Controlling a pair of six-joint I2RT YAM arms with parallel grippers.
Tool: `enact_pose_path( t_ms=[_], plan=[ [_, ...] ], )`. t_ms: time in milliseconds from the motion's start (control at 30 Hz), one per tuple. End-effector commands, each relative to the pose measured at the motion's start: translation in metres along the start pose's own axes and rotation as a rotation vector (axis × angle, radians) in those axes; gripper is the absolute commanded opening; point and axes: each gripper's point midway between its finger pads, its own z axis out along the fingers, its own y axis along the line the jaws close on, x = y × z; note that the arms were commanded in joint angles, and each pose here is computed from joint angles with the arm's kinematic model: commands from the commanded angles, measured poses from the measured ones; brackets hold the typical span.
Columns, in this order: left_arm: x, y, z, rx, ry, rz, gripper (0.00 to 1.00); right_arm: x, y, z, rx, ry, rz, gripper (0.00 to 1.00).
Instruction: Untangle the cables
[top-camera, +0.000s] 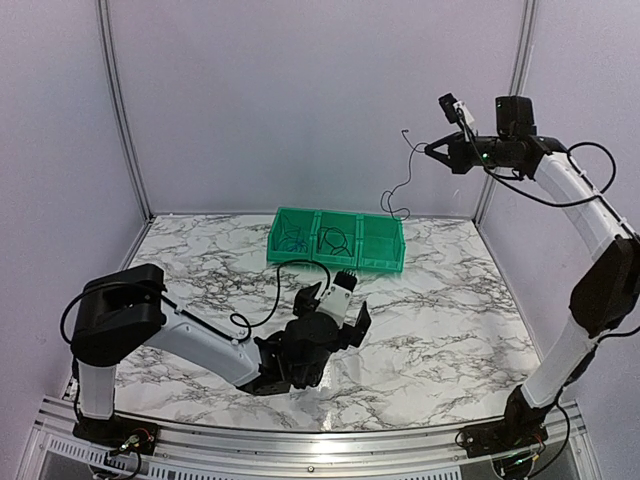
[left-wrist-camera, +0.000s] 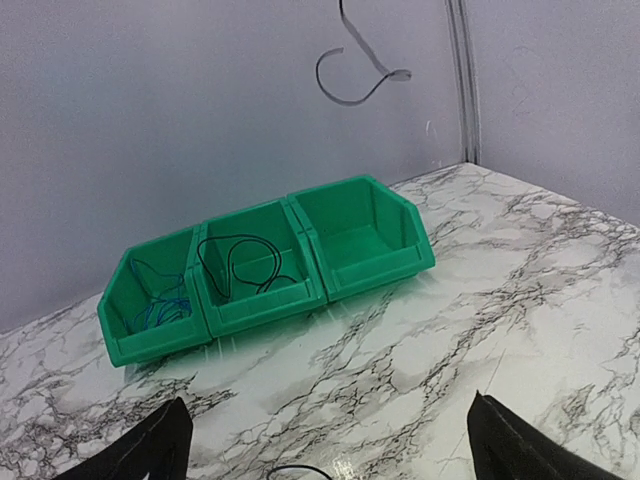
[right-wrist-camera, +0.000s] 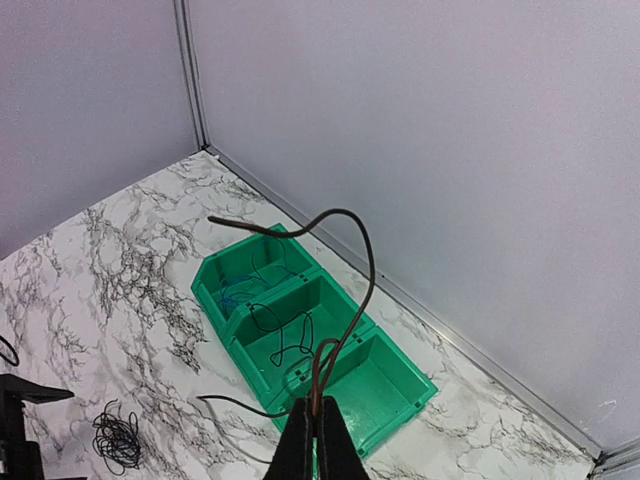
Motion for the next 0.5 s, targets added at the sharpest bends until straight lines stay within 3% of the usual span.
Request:
enact_pose_path(
  t_ms=[0,200,467],
  plan=[
    [-0.013,0.032,-0.013,-0.078,-0.008,0.038,0.99,0.009,-0.009,0.01,0.004,0.018,0.002,0.0],
    [0.007,0.069,-0.037,-0.163,-0.001,-0.165,0.99,0.027,-0.018,0.028,-0.007,0.048,0.029,0.0],
    [0.025,0.109,-0.058,-0.277,0.004,-0.239,0.99,0.048,-0.035,0.06,-0.029,0.076,0.067,0.0]
  ],
)
